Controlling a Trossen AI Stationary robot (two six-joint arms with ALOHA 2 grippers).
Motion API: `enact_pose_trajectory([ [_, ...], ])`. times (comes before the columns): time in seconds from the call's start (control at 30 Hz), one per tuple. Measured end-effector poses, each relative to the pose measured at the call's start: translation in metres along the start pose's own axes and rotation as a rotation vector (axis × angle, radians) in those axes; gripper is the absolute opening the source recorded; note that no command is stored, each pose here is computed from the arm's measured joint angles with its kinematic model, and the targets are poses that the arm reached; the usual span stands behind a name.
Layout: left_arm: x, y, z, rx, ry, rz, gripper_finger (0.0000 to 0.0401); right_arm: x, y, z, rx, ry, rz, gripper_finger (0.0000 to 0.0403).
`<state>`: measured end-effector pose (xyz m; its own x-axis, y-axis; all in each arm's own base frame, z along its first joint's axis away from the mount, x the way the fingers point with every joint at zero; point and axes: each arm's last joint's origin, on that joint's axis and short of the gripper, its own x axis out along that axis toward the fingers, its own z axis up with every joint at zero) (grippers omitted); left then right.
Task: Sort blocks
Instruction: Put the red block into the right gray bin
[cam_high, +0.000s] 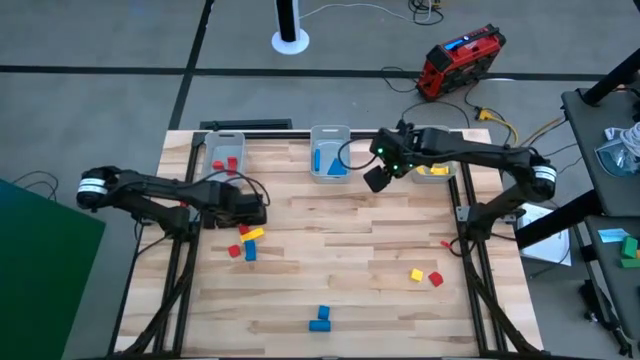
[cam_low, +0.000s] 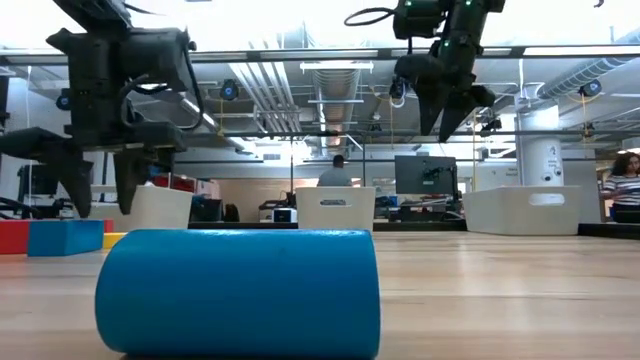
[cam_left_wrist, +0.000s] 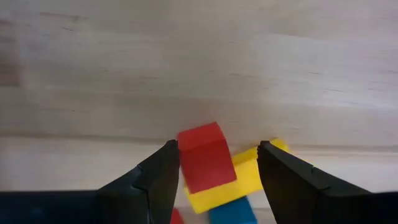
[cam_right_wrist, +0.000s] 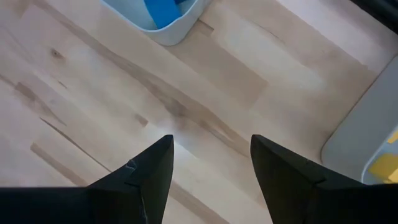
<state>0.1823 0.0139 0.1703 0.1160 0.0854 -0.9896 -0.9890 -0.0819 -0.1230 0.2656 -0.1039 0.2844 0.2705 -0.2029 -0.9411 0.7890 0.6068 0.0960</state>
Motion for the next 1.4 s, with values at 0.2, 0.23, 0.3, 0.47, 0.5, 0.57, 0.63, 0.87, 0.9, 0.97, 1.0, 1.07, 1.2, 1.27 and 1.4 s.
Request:
enact_pose_trajectory([
  [0.2,0.012,0.001,-0.001,-0.028,-0.009,0.029,0.0194,0.000,0.000,0.001,0.000,-0.005,0.002,0.0206],
  [0.23,0.014,0.002,-0.001,-0.029,-0.009,0.038,0.0194,0.000,0.000,0.001,0.000,-0.008,0.004,0.0206],
  [0.3,0.016,0.001,-0.001,-0.021,-0.009,0.046,0.0194,-0.002,0.000,0.001,0.001,-0.016,0.009,0.0206],
  [0.47,0.021,-0.001,-0.001,-0.012,-0.010,0.067,0.0194,-0.002,0.001,0.002,0.002,-0.026,0.014,0.0206],
  [0.5,0.022,-0.001,-0.001,-0.011,-0.010,0.070,0.0194,-0.002,0.001,0.002,0.002,-0.027,0.015,0.0206],
  [0.57,0.023,-0.002,-0.002,-0.011,-0.010,0.074,0.0194,-0.002,0.001,0.002,0.002,-0.026,0.014,0.0206],
  [0.63,0.024,-0.003,-0.002,-0.010,-0.011,0.075,0.0193,-0.002,0.001,0.002,0.002,-0.026,0.014,0.0206],
  [0.87,0.028,-0.004,-0.002,-0.009,-0.011,0.085,0.0147,-0.002,0.001,0.002,0.002,-0.028,0.014,0.0206],
  [0.9,0.028,-0.004,-0.002,-0.009,-0.012,0.088,0.0137,-0.002,0.001,0.002,0.002,-0.028,0.014,0.0206],
  [0.97,0.028,-0.004,-0.002,-0.001,-0.015,0.088,0.0119,-0.002,0.001,0.002,0.001,-0.028,0.014,0.0206],
  [1.0,0.028,-0.004,-0.002,0.006,-0.018,0.087,0.0111,-0.002,0.001,0.002,0.000,-0.028,0.014,0.0206],
  [1.07,0.027,-0.005,-0.001,0.025,-0.031,0.083,0.0107,-0.002,0.001,0.002,-0.002,-0.028,0.014,0.0206],
  [1.2,0.018,-0.012,-0.001,0.047,-0.036,0.061,0.0107,-0.002,0.001,0.002,-0.011,-0.029,0.014,0.0206],
  [1.27,0.011,-0.016,0.000,0.064,-0.039,0.071,0.0107,-0.002,0.001,0.002,-0.011,-0.029,0.014,0.0206],
  [1.4,-0.016,-0.028,0.004,0.116,-0.091,0.087,0.0107,-0.002,0.001,0.002,-0.012,-0.030,0.014,0.0206],
])
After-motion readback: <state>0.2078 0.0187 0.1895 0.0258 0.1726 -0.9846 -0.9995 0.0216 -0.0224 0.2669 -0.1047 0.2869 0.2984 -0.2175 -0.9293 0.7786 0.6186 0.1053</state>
